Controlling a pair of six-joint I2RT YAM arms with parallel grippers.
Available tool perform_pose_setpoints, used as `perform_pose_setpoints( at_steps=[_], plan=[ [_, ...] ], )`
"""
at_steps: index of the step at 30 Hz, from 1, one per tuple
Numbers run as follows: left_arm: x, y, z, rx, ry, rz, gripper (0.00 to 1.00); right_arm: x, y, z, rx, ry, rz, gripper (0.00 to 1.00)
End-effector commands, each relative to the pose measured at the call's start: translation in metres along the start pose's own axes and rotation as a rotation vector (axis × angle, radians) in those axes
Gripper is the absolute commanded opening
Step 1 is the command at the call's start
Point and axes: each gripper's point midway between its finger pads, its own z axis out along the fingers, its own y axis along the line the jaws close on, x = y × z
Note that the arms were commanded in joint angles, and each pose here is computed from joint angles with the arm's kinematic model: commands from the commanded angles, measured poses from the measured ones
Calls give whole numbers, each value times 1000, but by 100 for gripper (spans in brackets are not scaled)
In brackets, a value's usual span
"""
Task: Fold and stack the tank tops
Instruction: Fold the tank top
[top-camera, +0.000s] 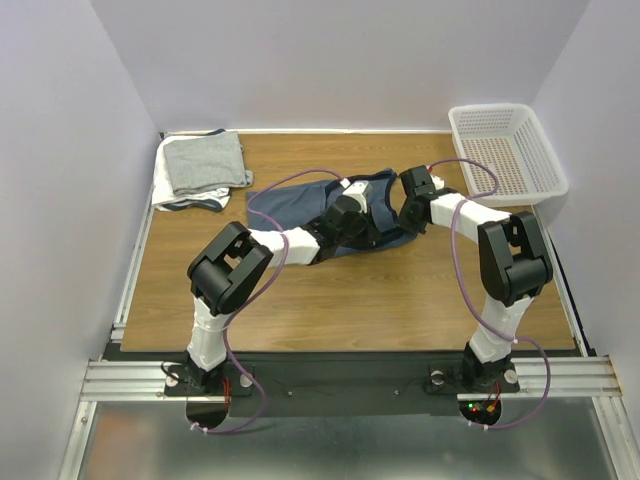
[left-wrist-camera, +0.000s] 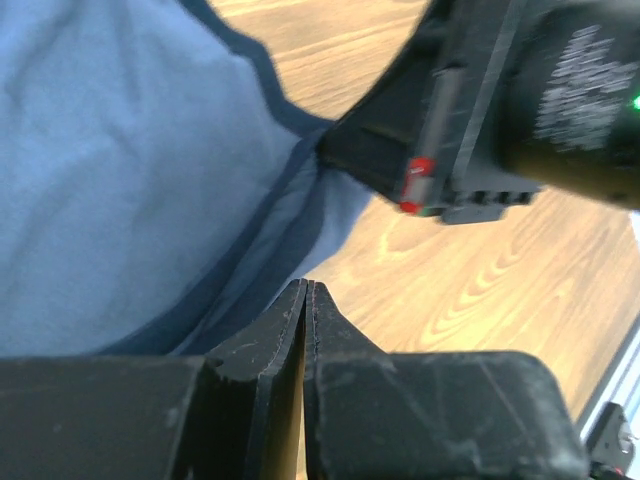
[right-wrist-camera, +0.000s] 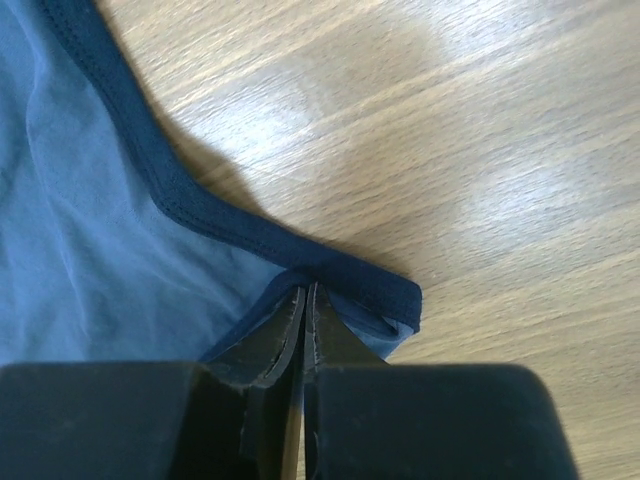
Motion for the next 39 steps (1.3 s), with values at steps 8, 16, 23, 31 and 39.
perform_pose_setpoints(
  at_steps=[8,16,23,31,39],
  plan=[
    [8,15,25,-39,-3,15,14,-11,-6,8,8,-11,36,18],
    [9,32,38,-192,-7,-70,14,-27,-9,3,6,-44,53,38],
    [-22,-2,42,-111,-43,-70,21,-55,4,-22,-52,-115,57,61],
    [-91,-45,7,33,-162,-67,38,-71,15,-46,-114,-157,53,71],
    [-142,24,-53,-113,-279,-223,38,-80,27,-73,-173,-205,3,73]
  ],
)
